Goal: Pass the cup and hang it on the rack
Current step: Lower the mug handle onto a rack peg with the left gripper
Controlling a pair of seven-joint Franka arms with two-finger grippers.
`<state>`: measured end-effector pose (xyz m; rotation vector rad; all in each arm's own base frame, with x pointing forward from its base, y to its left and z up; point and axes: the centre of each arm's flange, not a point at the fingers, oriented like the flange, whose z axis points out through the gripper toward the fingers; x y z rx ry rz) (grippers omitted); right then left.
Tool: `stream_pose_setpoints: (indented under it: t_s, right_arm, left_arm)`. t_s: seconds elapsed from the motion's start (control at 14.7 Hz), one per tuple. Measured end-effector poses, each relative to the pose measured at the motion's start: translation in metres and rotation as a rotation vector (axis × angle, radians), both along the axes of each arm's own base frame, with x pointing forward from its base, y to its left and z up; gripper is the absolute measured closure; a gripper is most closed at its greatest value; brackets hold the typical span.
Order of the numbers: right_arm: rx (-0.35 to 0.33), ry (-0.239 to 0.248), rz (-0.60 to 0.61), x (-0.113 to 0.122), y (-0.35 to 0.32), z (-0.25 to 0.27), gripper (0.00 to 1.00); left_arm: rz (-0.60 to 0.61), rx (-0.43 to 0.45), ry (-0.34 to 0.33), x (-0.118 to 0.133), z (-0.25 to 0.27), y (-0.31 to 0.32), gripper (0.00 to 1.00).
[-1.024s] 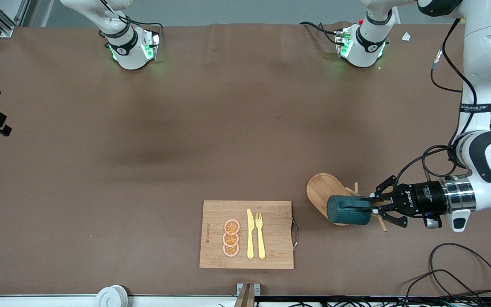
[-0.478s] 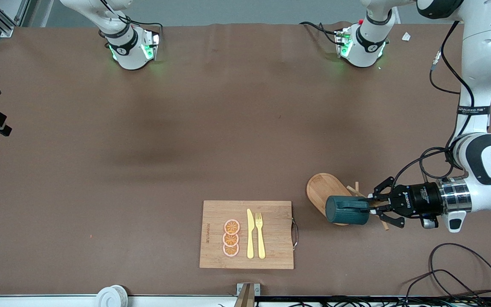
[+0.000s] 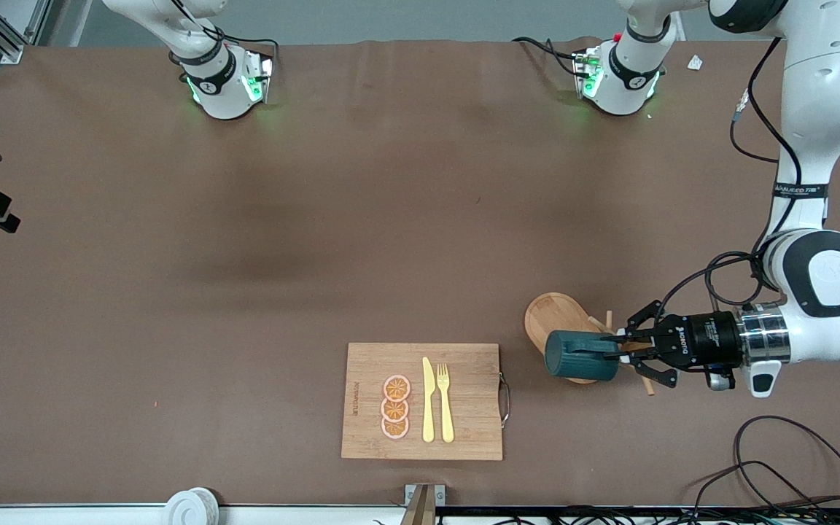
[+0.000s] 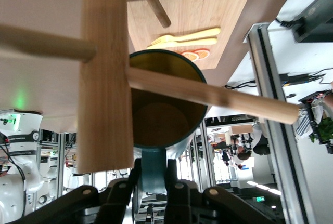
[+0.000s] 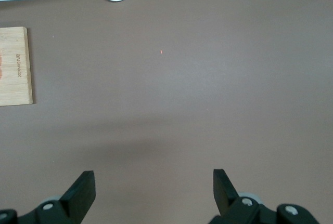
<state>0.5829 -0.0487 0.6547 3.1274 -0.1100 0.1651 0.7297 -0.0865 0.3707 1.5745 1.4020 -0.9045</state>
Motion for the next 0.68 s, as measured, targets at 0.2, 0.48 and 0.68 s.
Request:
stream_pose_setpoints:
  t_s: [0.2, 0.48, 0.68]
  right_arm:
    - [0.000, 0.000, 0.000, 0.000, 0.000, 0.000, 0.00]
    - [0.000, 0.000, 0.000, 0.000, 0.000, 0.000, 0.00]
    - [0.000, 0.000, 0.000, 0.000, 0.000, 0.000, 0.00]
  left_arm:
    - [-0.027, -0.002, -0.006, -0.002, 0.003, -0.020, 0.79]
    - [-0.041, 0.008, -0.012, -0.003, 0.005, -0.026, 0.79]
    - [-0.059, 0.033, -0.026, -0.004, 0.013, -0.031, 0.79]
